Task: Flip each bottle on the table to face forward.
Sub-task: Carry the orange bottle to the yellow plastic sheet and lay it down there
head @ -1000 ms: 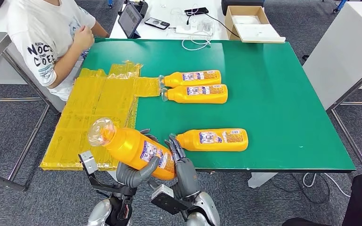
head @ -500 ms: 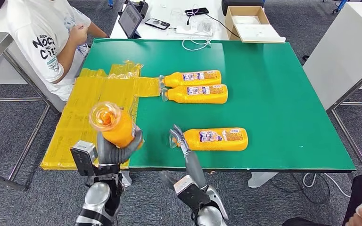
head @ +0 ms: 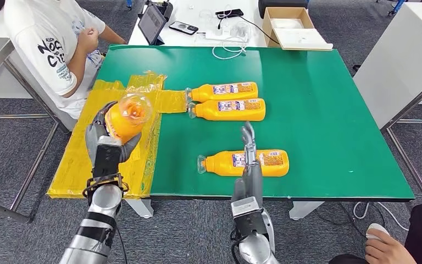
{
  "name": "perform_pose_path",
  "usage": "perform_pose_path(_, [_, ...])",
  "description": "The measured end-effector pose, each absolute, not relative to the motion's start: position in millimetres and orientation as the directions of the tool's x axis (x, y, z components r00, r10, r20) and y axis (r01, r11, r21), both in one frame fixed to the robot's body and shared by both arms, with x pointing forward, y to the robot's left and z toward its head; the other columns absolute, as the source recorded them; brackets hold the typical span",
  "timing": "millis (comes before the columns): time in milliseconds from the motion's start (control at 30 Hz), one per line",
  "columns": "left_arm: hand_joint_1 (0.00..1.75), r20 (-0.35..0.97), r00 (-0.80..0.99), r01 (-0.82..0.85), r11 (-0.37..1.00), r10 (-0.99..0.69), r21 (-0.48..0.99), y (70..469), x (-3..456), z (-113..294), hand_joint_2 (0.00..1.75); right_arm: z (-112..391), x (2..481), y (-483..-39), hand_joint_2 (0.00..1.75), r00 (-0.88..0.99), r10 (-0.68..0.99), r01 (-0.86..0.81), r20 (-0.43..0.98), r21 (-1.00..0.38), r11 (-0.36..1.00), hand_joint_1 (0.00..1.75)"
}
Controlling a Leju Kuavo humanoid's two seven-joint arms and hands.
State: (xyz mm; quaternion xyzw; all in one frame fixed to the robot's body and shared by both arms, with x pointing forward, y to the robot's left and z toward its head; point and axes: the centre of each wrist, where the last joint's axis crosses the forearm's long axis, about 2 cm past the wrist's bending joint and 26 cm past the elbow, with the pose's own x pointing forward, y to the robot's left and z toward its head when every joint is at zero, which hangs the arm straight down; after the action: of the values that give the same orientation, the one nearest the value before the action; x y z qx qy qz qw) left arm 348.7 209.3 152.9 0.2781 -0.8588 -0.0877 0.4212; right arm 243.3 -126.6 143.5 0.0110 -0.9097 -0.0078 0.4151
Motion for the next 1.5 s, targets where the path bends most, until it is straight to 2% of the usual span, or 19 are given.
perform_pose_path(133, [1.75, 0.529, -0.347, -0.376, 0.631, -0.775, 0.678, 230.9, 384.4, 150.9, 1.75, 152.0, 249.2, -130.8, 0.00, -0.675, -0.036, 0.027, 0.737, 0.074, 0.997, 0.00])
perform_pose_path(267, [1.75, 0.484, -0.287, -0.329, 0.559, -0.827, 0.761, 246.6, 400.6, 144.1, 1.75, 155.3, 251.3, -134.5, 0.00, -0.683, -0.037, 0.044, 0.730, 0.091, 0.995, 0.00])
perform_pose_path(633, [1.75, 0.470, -0.236, -0.278, 0.522, -0.851, 0.806, 260.7, 407.3, 133.5, 1.75, 157.6, 252.9, -137.0, 0.00, -0.687, -0.033, 0.059, 0.726, 0.101, 0.993, 0.00])
perform_pose_path(1500, [1.75, 0.467, -0.222, -0.263, 0.514, -0.856, 0.816, 264.2, 408.9, 131.0, 1.75, 158.1, 255.0, -139.7, 0.00, -0.688, -0.027, 0.071, 0.726, 0.103, 0.992, 0.00])
